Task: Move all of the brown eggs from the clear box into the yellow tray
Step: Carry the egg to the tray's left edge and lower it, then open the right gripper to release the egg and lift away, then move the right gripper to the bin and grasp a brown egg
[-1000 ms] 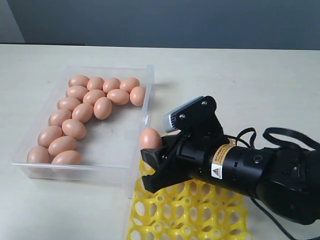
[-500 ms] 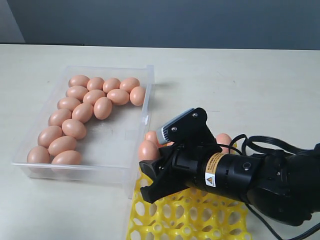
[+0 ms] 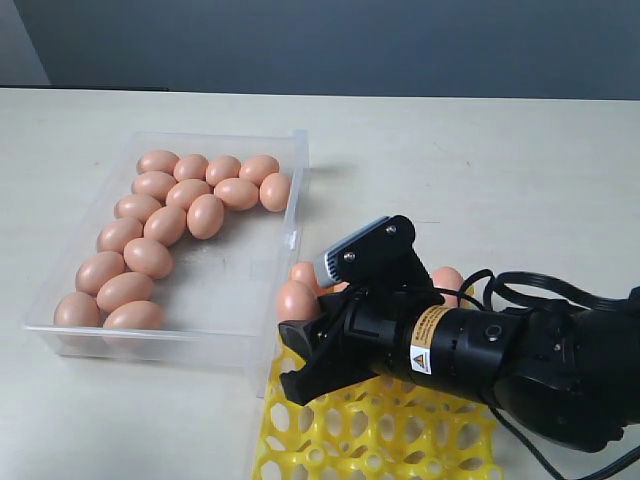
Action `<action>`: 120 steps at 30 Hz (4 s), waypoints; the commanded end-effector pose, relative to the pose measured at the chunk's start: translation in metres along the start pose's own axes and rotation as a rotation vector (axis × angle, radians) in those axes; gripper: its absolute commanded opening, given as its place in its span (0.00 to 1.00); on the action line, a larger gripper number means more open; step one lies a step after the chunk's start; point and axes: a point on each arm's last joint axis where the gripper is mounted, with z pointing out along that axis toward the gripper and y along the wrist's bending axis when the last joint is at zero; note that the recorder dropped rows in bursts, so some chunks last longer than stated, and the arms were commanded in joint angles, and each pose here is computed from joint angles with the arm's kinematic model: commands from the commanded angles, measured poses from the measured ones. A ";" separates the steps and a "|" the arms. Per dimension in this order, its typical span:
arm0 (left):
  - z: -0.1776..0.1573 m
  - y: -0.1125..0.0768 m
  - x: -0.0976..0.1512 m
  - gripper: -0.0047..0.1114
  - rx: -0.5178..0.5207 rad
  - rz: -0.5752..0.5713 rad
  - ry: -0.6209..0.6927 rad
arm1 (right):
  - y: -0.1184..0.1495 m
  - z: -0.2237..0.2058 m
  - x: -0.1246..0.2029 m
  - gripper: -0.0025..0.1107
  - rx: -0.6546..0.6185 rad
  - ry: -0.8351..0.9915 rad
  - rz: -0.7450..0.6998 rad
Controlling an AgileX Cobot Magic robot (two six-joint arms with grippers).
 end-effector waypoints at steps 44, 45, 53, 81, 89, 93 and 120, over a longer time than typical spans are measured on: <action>0.000 0.000 0.000 0.04 0.004 0.001 -0.012 | 0.000 0.000 -0.023 0.02 0.077 0.077 -0.140; 0.000 0.000 0.000 0.04 0.004 0.001 -0.012 | 0.000 0.003 -0.021 0.02 0.080 0.085 -0.141; 0.000 0.000 0.000 0.04 0.004 0.001 -0.012 | -0.004 0.015 -0.007 0.02 0.091 0.144 -0.143; 0.000 0.000 0.000 0.04 0.004 0.001 -0.012 | -0.009 0.024 -0.005 0.02 0.130 0.092 -0.187; 0.000 0.000 0.000 0.04 0.004 0.001 -0.012 | -0.001 -0.005 -0.058 0.02 0.136 -0.244 -0.204; 0.000 0.000 0.000 0.04 0.004 0.001 -0.012 | 0.010 -0.007 -0.089 0.02 0.094 -0.226 -0.177; 0.000 0.000 0.000 0.04 0.004 0.001 -0.012 | -0.027 0.179 -0.181 0.59 0.076 0.349 0.175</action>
